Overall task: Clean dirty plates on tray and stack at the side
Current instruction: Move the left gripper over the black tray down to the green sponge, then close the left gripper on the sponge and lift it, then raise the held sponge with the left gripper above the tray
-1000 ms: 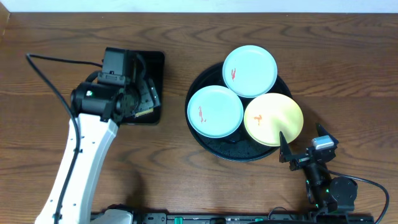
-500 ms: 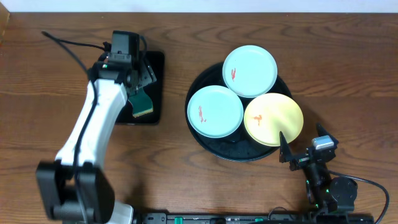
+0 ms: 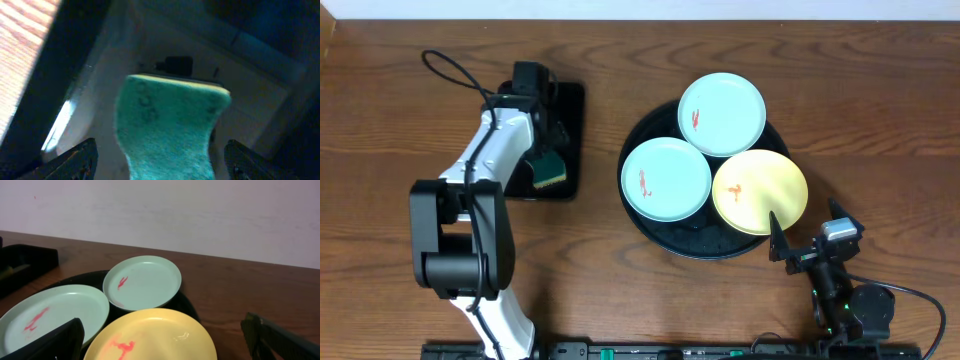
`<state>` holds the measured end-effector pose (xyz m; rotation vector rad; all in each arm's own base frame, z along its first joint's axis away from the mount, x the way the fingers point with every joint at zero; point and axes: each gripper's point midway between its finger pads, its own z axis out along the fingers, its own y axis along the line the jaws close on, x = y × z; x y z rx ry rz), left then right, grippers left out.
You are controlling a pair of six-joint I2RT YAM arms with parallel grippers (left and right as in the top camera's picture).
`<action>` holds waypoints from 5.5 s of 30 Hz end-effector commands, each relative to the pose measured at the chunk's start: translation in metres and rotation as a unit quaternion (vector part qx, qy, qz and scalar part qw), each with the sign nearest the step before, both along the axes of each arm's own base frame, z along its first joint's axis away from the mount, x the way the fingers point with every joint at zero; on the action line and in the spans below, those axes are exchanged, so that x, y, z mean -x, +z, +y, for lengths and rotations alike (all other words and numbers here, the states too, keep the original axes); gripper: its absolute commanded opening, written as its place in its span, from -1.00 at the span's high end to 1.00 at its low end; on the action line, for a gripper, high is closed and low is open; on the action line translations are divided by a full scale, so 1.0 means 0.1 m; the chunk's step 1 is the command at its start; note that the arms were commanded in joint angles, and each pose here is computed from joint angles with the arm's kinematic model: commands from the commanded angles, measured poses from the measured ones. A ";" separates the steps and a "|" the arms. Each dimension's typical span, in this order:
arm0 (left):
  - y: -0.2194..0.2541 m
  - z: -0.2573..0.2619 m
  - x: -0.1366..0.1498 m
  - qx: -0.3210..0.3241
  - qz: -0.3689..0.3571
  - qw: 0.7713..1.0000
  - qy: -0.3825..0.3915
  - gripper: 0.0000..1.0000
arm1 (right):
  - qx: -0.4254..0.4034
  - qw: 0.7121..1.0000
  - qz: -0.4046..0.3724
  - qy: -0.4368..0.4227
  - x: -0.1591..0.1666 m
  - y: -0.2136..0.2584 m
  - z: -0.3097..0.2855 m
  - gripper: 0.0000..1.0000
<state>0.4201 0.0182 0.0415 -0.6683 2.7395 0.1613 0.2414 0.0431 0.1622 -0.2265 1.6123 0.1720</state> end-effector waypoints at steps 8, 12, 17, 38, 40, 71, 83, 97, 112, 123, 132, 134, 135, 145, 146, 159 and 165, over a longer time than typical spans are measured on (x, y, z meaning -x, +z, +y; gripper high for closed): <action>-0.08 -0.13 0.02 0.078 0.005 0.997 -0.002 -0.64 | 0.006 1.000 -0.001 0.002 0.00 -0.01 0.01 -0.98; -0.07 -0.21 -0.01 0.099 0.000 0.995 -0.009 -0.63 | 0.006 1.000 -0.001 0.002 0.00 -0.01 0.01 -0.99; -0.09 -0.20 0.02 0.099 0.003 0.995 -0.009 -0.63 | 0.006 1.000 -0.001 0.002 0.00 -0.01 0.01 -0.98; -0.30 -0.06 0.24 0.058 0.034 0.998 0.001 -0.55 | 0.006 1.000 -0.001 0.002 0.00 -0.01 0.01 -0.99; -0.30 -0.06 0.24 0.058 0.035 0.998 0.001 -0.54 | 0.006 1.000 -0.001 0.002 0.00 -0.01 0.01 -0.99; 0.32 -0.06 0.06 0.058 -0.064 0.996 -0.006 0.85 | 0.006 1.000 -0.001 0.002 0.00 -0.01 0.01 -0.98; 1.57 -0.08 -0.02 0.059 -0.240 0.969 -0.018 0.85 | 0.006 1.000 -0.001 0.002 0.00 -0.01 0.01 -0.98; 1.00 -0.06 -0.51 0.045 -0.234 0.971 -0.036 0.79 | 0.006 1.000 -0.001 0.002 0.00 -0.01 0.01 -0.98; 1.65 -0.05 -0.71 0.028 -0.343 0.937 -0.057 0.85 | 0.006 1.000 -0.001 0.002 0.00 -0.01 0.01 -0.98; 2.31 -0.05 -0.65 0.023 -0.425 0.903 -0.059 0.85 | 0.006 1.000 0.000 0.002 0.00 -0.01 0.01 -0.98; 1.62 -0.05 -0.75 0.027 -0.344 0.937 -0.059 0.85 | 0.006 1.000 0.000 0.002 0.00 -0.01 0.01 -0.98; 1.19 -0.05 -0.77 0.021 -0.294 0.953 -0.070 0.85 | 0.006 1.000 0.000 0.002 0.00 -0.01 0.01 -0.98; 1.02 -0.05 -0.76 0.015 -0.271 0.959 -0.081 0.85 | 0.006 1.000 0.000 0.002 0.00 -0.01 0.01 -0.98; 1.79 -0.05 -0.67 -0.028 -0.340 0.931 -0.129 0.85 | 0.006 1.000 0.000 0.002 0.00 -0.01 0.01 -0.99; 1.97 -0.05 -0.64 -0.030 -0.361 0.923 -0.128 0.85 | 0.006 1.000 0.000 0.002 0.00 -0.01 0.01 -0.98; 1.43 -0.01 -0.61 -0.021 -0.287 0.949 -0.127 0.85 | 0.006 1.000 0.000 0.002 0.00 -0.01 0.01 -0.98; 0.78 0.08 -0.58 -0.044 -0.196 0.968 -0.153 0.85 | 0.006 1.000 0.000 0.002 0.00 -0.01 0.01 -0.98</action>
